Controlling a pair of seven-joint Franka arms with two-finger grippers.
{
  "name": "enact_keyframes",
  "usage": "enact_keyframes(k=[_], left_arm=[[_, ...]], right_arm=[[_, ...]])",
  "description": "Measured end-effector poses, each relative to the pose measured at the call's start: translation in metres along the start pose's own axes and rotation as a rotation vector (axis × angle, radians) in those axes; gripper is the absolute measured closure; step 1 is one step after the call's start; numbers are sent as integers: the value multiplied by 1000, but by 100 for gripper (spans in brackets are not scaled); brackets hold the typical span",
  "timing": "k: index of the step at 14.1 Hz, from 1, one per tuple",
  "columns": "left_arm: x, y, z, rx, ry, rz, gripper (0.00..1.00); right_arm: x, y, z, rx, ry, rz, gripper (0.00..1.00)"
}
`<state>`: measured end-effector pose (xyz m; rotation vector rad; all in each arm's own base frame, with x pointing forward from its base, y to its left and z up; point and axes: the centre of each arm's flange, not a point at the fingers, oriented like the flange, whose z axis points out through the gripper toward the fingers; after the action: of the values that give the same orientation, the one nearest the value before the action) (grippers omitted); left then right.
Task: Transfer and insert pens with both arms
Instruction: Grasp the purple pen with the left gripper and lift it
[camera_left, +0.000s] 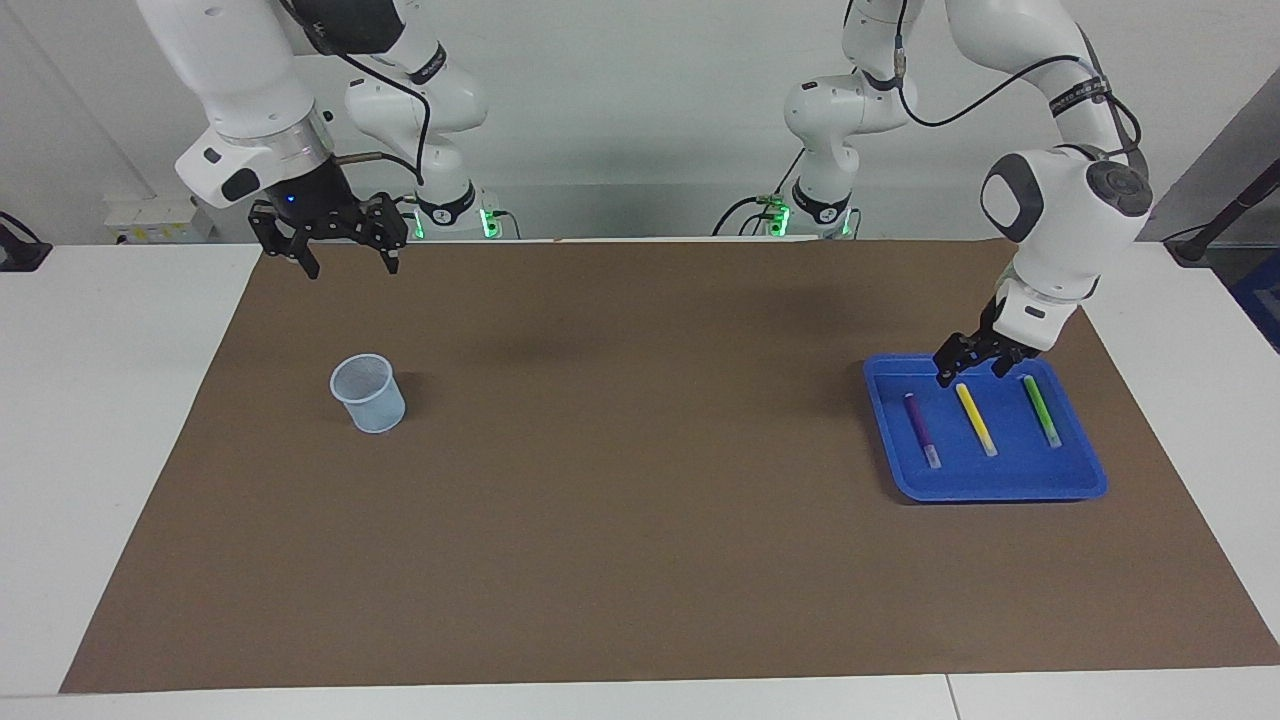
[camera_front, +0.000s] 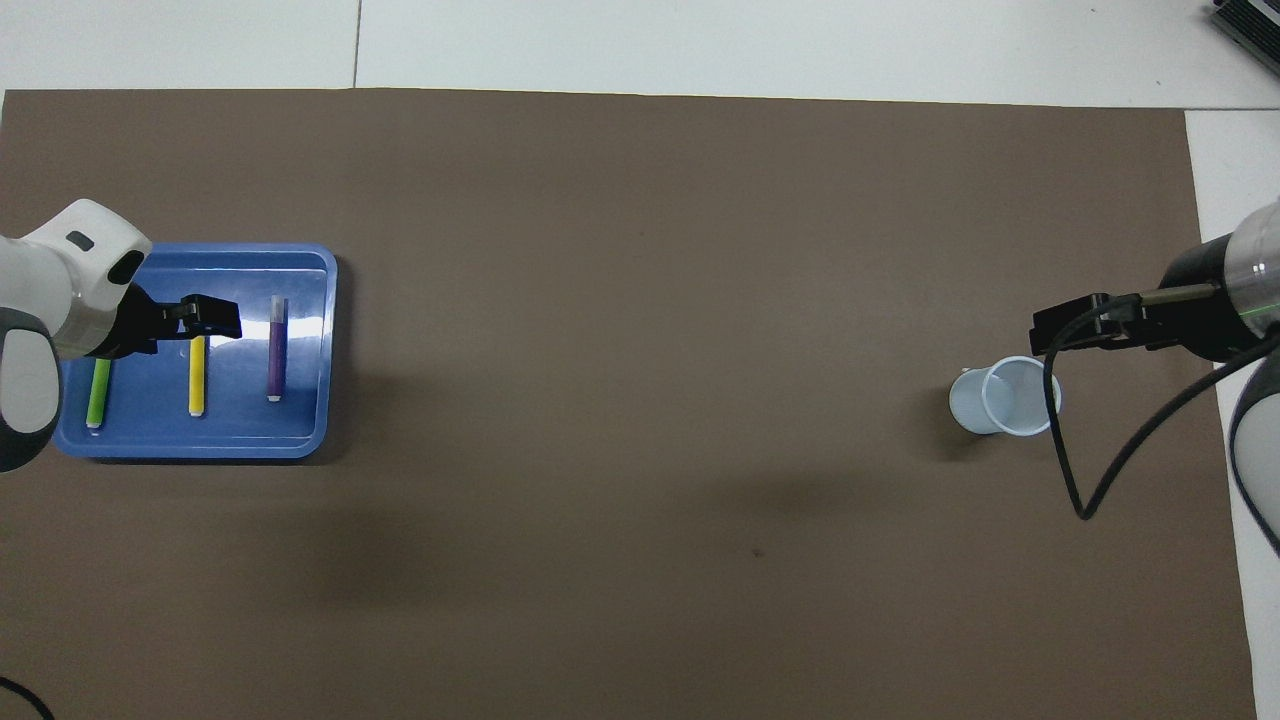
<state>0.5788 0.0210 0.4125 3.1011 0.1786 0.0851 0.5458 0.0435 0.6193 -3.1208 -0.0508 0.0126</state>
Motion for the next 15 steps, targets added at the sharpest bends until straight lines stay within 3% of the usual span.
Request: enact_keyframes(k=[5, 9, 15], left_arm=[[12, 1, 47, -2, 11, 0, 0], [14, 3, 84, -3, -24, 3, 0], [8, 12, 106, -4, -49, 18, 0]], right_arm=[[-9, -7, 29, 42, -8, 12, 0], [-18, -11, 45, 99, -4, 102, 0], [-19, -25, 69, 188, -6, 216, 0]])
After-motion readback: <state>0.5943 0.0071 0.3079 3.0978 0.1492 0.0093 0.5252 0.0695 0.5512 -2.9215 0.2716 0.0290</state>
